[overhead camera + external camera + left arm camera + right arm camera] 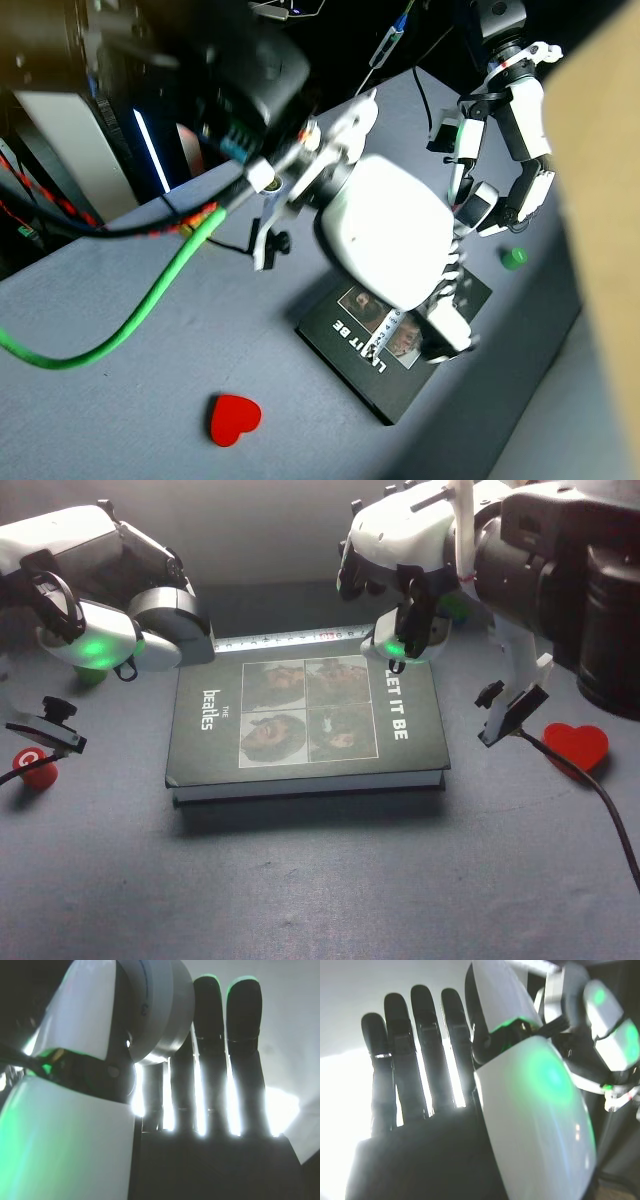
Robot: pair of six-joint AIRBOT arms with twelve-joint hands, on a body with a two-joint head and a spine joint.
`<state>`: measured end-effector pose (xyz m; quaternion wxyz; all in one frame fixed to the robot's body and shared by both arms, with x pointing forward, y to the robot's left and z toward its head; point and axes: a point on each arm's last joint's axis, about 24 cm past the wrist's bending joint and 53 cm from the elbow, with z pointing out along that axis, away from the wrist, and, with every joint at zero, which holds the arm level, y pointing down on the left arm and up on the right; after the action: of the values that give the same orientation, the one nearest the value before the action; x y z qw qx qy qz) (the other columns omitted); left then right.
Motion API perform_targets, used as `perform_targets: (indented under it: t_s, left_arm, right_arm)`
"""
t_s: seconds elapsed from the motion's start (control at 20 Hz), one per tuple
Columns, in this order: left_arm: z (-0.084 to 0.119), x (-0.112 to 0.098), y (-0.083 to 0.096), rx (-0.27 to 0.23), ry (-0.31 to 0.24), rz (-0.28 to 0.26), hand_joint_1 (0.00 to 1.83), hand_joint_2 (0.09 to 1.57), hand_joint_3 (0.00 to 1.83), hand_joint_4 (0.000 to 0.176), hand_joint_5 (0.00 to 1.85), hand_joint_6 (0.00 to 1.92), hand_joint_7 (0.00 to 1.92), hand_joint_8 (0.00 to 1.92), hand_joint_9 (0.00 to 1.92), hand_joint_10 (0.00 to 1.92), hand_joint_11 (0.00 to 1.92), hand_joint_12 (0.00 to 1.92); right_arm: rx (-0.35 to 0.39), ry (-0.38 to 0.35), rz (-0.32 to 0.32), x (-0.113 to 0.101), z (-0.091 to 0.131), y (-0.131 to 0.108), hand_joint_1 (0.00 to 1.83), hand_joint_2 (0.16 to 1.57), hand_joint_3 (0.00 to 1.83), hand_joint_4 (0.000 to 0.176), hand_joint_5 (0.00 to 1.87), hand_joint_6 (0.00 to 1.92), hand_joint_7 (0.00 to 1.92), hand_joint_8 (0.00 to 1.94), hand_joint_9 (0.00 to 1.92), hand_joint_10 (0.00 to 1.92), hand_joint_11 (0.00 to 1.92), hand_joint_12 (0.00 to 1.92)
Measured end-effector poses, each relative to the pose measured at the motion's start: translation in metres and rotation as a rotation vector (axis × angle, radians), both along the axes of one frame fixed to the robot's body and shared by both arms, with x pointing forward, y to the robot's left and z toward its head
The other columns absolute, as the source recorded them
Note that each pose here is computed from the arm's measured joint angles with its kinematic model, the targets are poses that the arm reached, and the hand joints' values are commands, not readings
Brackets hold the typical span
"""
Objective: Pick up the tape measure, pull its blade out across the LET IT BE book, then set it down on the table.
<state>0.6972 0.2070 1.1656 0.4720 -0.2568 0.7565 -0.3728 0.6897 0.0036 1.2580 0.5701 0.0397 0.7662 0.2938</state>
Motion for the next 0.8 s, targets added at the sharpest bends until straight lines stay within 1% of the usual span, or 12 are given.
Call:
perform_targets:
  t_s: [0.1,0.3,0.35,0.55,0.8]
  left_arm:
    - [-0.001,0.0,0.0,-0.006,0.006,0.0,1.36,1.15,0.0,0.0,0.86,0.97,0.94,1.06,0.86,1.43,0.71,1.37]
    - [-0.001,-0.001,0.0,-0.012,0.011,0.002,1.36,1.15,0.0,0.0,0.84,1.0,0.94,1.06,0.86,1.44,0.7,1.37]
    - [-0.002,0.0,0.0,-0.019,0.016,0.004,1.36,1.15,0.0,0.0,0.82,1.01,0.95,1.05,0.87,1.43,0.71,1.38]
    - [-0.002,0.0,0.001,-0.023,0.018,0.007,1.36,1.15,0.0,0.0,0.84,1.0,0.94,1.04,0.88,1.42,0.71,1.38]
    - [-0.002,0.001,0.003,-0.022,0.017,0.01,1.36,1.15,0.0,0.0,0.84,0.99,0.95,1.04,0.87,1.43,0.71,1.38]
  right_arm:
    - [0.002,-0.009,-0.005,0.004,0.0,-0.002,0.98,1.15,0.0,0.0,0.66,0.0,0.74,0.01,0.66,0.06,0.26,1.13]
    - [0.013,0.008,-0.013,0.009,-0.007,-0.005,0.97,1.17,0.01,0.0,0.65,0.0,0.72,0.0,0.66,0.05,0.26,1.12]
    - [0.015,0.008,-0.008,0.009,-0.007,-0.004,0.96,1.17,0.01,0.0,0.66,0.0,0.73,0.01,0.67,0.06,0.27,1.13]
    - [0.021,0.008,0.007,0.008,-0.007,-0.001,0.96,1.17,0.0,0.0,0.66,0.01,0.73,0.01,0.67,0.06,0.28,1.13]
    - [0.016,0.016,0.003,0.011,-0.013,-0.003,0.96,1.17,0.0,0.0,0.67,0.01,0.74,0.01,0.67,0.05,0.26,1.12]
